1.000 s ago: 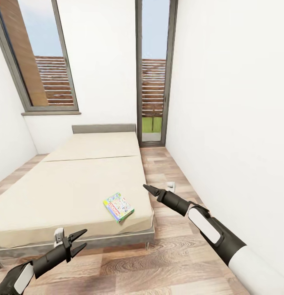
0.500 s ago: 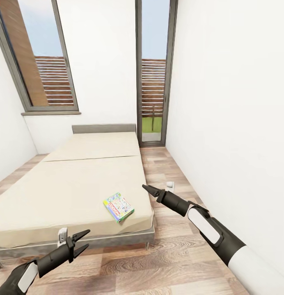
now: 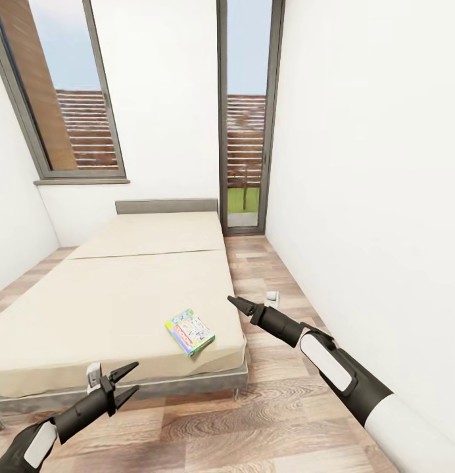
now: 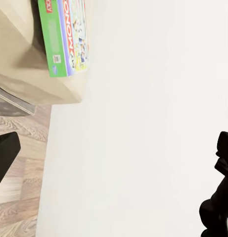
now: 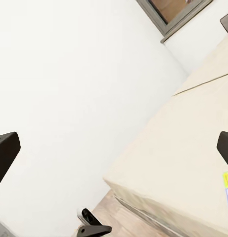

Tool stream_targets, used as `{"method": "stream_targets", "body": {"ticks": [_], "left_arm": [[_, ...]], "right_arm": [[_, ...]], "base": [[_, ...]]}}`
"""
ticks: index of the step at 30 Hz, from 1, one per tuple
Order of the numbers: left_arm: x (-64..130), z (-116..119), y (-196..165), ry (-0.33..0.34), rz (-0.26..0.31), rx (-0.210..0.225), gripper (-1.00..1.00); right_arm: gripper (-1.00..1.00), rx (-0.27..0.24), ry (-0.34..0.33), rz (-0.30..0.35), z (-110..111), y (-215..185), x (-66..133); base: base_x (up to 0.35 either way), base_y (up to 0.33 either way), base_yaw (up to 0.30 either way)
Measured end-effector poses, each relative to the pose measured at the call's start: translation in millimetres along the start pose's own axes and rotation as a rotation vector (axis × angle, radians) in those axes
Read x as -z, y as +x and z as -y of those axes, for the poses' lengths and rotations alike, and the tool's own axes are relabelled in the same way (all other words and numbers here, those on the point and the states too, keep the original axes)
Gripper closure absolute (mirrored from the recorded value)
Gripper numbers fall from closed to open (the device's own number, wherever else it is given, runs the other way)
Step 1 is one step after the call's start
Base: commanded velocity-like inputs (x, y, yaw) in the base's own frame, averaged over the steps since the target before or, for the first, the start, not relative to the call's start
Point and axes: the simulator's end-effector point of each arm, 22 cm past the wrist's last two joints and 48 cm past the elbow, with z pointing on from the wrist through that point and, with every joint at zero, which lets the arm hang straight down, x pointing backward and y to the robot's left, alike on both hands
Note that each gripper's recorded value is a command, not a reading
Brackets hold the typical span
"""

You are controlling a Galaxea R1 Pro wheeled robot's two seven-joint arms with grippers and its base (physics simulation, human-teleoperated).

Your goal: Put all the toys in the child's room - the three board games (two on the bed and one on the table), the two jigsaw puzzles on the table, and the tennis ball on the table - inside the toy box on the table in the child's room.

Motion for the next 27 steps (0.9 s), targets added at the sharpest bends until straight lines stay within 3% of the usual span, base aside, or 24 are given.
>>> {"method": "stream_targets", "body": {"ticks": [10,27], "left_arm": [[0.5,1.6,-1.7,0.007,0.007,0.001,-1.0],[0.5,1.9,-2.0,0.009,0.008,0.0,-1.0]], "right_arm": [[-1.0,0.0,0.0,0.004,-0.4,-0.1,-1.1],[-1.0,-0.001,0.001,0.004,-0.1,0.3,-1.5]], "base": [[0.145,0.0,0.0],[0.014,0.0,0.0]]}}
